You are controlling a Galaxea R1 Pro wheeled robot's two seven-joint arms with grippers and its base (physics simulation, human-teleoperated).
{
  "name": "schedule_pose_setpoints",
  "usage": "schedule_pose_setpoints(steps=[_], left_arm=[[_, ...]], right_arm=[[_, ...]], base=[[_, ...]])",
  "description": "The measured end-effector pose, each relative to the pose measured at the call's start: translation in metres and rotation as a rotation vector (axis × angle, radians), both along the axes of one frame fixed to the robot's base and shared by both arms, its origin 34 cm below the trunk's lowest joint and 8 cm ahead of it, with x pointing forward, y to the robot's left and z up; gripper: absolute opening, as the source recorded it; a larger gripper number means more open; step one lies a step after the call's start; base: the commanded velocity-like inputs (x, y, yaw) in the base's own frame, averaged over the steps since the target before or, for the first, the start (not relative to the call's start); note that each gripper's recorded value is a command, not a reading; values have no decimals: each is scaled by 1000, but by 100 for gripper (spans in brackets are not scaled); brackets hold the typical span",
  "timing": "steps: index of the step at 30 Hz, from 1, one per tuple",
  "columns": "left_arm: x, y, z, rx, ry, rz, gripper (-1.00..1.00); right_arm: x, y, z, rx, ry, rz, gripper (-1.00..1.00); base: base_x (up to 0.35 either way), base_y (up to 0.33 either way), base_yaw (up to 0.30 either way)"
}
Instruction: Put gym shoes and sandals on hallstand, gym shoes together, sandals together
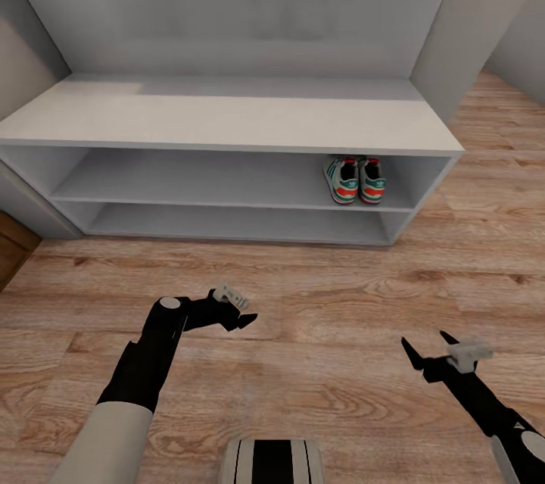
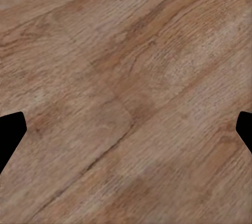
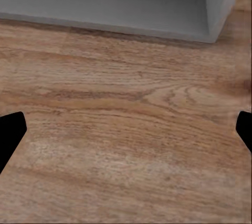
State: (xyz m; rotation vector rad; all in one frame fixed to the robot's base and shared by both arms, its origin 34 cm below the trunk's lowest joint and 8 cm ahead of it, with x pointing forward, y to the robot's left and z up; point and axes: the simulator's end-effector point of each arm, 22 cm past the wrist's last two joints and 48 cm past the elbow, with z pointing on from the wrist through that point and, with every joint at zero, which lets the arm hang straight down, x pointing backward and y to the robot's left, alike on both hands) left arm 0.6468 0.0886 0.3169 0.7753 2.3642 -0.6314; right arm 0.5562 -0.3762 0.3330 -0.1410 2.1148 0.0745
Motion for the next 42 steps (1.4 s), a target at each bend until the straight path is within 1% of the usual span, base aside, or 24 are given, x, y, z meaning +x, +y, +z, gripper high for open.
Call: schedule_pose_setpoints(steps=[1,5,6,8,9,12,13,15,17,18,21,22,24,26,27,30,31,32,35,42], left_arm=[[0,0,0,0,0,0,100],[-10,4,-11,14,19,1,100],[-10,4,-11,14,19,1,100],[-15,9,-16,24,27,7,100],[-15,9,-16,24,27,7,100],[-22,11,-22,35,34,8,100],[-22,11,-22,35,34,8,100],[-27,12,-26,41,42,9,100],[-36,14,-31,46,54,10,100],[-36,14,-31,46,54,10,100],[-51,16,-40,49,74,10,100],[-51,16,-40,49,74,10,100],[-62,16,-45,45,76,3,100],[-75,15,-51,31,70,-7,100],[-76,14,-51,30,70,-7,100],[-93,9,-55,-15,56,-6,100],[-97,8,-55,-29,50,-3,100],[-97,8,-55,-30,50,-3,100],[-104,6,-56,-58,41,7,100],[-111,6,-57,-77,36,17,100]], right_arm=[[0,0,0,0,0,-1,100],[-37,-46,-7,-11,50,-75,100],[-37,-46,-7,-11,50,-76,100],[-55,-70,-10,-12,72,-121,100],[-56,-70,-10,-11,72,-122,100],[-76,-99,-8,-9,83,-178,100],[-76,-99,-7,-9,82,-179,100],[-87,-113,-5,-5,85,-206,100],[-95,-122,-4,0,88,-224,100],[-95,-123,-4,0,88,-225,100],[-103,-129,-4,4,92,-240,100],[-103,-129,-4,4,92,-240,100],[-106,-131,-5,5,96,-247,100],[-109,-131,-6,6,99,-255,100],[-109,-131,-6,6,99,-255,100],[-111,-133,-8,4,102,-270,100],[-112,-134,-9,3,103,-276,100],[-112,-134,-9,3,103,-276,100],[-114,-139,-9,-5,104,-294,100],[-115,-145,-10,-19,105,-321,100]], base=[[0,0,0],[0,0,0],[0,0,0],[0,0,0],[0,0,0],[0,0,0],[0,0,0],[0,0,0],[0,0,0],[0,0,0],[0,0,0],[0,0,0],[0,0,0],[0,0,0],[0,0,0],[0,0,0],[0,0,0],[0,0,0],[0,-3,0],[0,-113,0]])
